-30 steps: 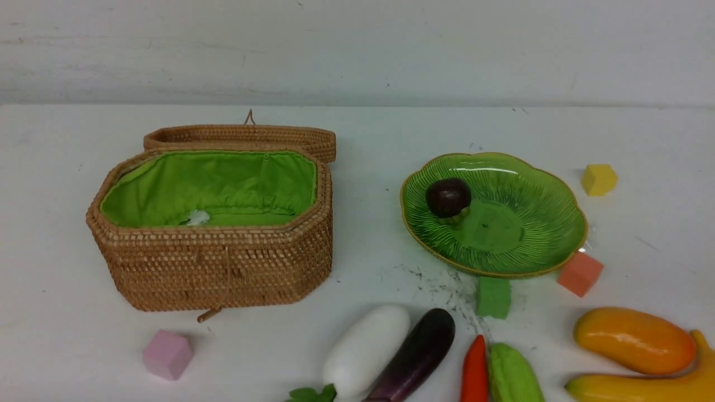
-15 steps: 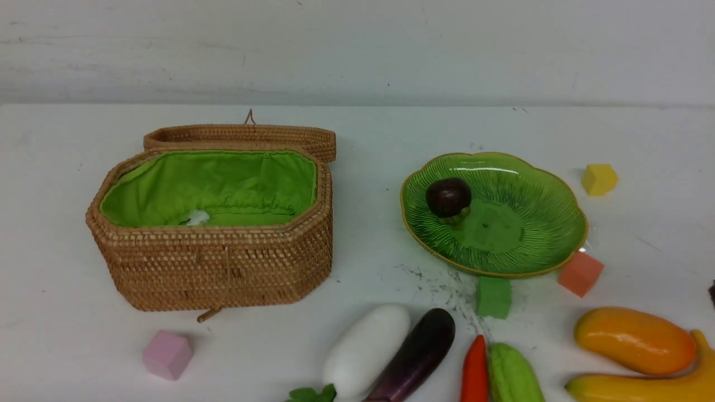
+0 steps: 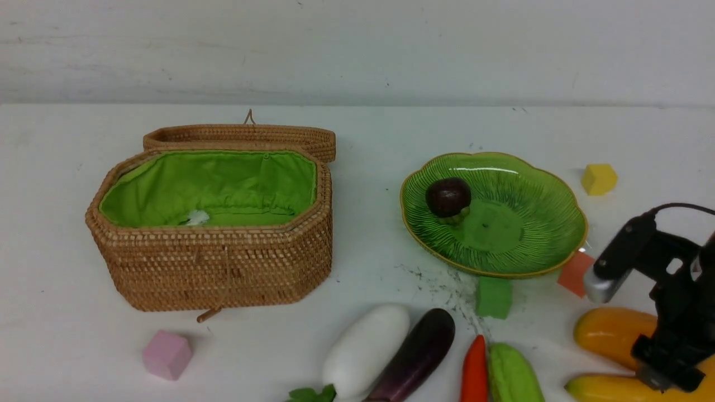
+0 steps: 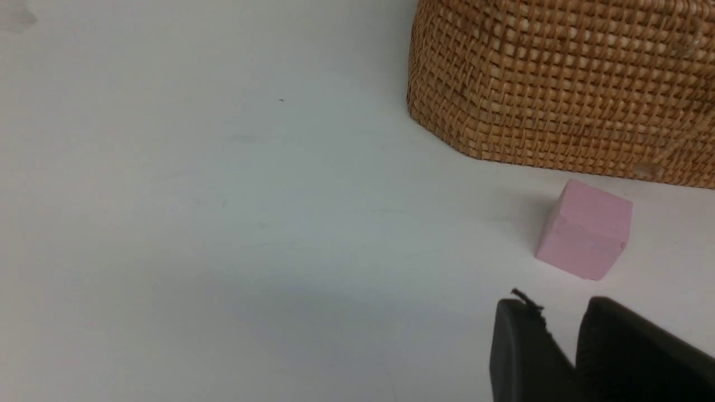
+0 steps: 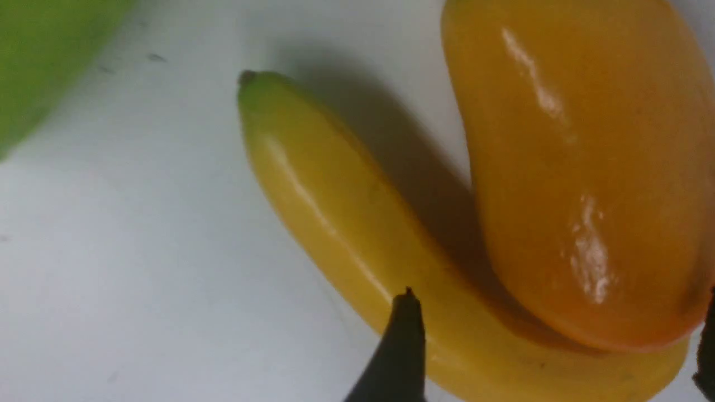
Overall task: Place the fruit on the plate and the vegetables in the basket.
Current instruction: Use the right arm to grab a mango and put it into the right plate
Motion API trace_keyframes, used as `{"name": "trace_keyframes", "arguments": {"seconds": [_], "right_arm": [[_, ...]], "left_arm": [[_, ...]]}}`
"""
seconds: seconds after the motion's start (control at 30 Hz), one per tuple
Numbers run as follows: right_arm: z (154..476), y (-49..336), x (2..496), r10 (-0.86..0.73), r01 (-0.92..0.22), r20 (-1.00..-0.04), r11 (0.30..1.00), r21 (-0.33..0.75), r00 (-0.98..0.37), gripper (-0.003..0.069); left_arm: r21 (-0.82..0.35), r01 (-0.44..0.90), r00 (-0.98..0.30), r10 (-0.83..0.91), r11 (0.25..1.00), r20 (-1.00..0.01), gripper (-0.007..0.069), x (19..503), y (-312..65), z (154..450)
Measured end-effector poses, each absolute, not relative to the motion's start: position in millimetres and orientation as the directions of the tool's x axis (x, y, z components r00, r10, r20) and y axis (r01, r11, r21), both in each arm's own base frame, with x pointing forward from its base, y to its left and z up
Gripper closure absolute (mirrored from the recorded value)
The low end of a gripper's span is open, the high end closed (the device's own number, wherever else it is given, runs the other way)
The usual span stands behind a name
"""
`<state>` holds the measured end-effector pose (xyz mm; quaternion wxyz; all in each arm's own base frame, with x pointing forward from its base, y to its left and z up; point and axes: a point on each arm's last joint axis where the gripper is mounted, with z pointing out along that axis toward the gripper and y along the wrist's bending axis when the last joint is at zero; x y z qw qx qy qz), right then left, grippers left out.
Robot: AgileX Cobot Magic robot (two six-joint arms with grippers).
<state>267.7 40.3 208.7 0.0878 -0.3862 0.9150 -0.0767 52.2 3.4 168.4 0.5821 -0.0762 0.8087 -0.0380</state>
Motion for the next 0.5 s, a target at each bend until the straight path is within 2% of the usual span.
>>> {"name": "trace_keyframes", "arguments": {"seconds": [0.13, 0.5], "right_arm": [[197, 39, 276, -0.724, -0.692, -0.077, 0.681, -0.24, -0.686, -0.0017], [187, 42, 288, -0.725, -0.682, -0.135, 0.684, -0.26, -0.676, -0.001]], "left_arm": [[-0.15, -0.079, -0.311, -0.167, 0.985, -0.936, 0.0472, 52, 3, 168], [-0.149, -0.079, -0.311, -0.167, 0.986, -0.936, 0.0463, 52, 3, 168]]}}
